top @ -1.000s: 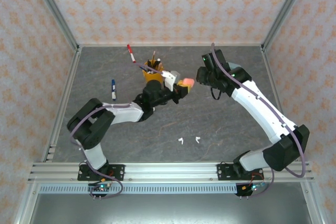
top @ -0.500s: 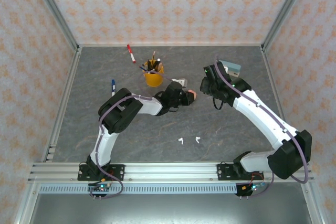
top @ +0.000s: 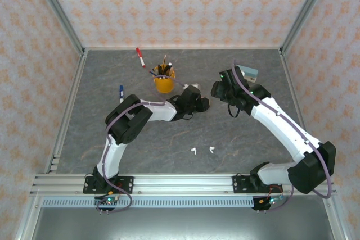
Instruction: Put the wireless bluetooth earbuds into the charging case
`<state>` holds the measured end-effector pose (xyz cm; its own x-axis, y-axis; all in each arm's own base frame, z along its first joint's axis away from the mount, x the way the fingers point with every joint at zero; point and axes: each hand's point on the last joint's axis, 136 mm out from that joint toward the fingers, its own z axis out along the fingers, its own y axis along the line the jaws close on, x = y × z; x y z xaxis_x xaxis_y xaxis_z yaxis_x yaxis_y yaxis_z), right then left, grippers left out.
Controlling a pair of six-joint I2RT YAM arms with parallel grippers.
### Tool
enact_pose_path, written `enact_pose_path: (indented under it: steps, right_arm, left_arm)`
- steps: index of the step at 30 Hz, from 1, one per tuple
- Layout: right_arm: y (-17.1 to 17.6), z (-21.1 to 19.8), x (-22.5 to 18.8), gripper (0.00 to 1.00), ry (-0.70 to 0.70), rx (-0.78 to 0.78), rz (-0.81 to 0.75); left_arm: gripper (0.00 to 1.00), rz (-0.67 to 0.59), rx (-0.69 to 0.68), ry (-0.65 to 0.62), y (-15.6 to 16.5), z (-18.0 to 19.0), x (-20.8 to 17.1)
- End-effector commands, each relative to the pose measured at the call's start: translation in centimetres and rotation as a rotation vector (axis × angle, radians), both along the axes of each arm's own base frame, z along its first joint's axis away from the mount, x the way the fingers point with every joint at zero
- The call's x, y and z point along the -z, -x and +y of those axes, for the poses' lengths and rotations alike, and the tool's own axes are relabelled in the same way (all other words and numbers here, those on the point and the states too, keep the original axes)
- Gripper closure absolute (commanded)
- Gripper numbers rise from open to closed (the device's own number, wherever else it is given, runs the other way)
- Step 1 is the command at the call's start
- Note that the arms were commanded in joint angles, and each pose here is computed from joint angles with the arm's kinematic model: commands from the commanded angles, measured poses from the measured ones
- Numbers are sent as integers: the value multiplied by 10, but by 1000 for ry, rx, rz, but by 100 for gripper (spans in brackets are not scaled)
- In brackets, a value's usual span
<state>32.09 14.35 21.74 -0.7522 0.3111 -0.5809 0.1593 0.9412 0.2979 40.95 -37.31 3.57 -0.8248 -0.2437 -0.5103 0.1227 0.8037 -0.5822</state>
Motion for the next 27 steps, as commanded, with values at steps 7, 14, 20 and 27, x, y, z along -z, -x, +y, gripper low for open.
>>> enact_pose_path:
  steps: [7,14,20,27]
  right_arm:
    - [4,-1,-17,32,-42,6,-32]
    - [8,0,-13,27,-66,6,-24]
    - [4,17,8,26,-92,-20,27]
    - [1,78,38,25,-31,-126,94]
  left_arm:
    - [31,10,-45,-212,14,53,-18]
    - [22,-130,-72,-236,31,93,-97]
    - [10,-272,-146,-314,52,149,-159]
    - [0,-337,-377,-334,64,245,-189]
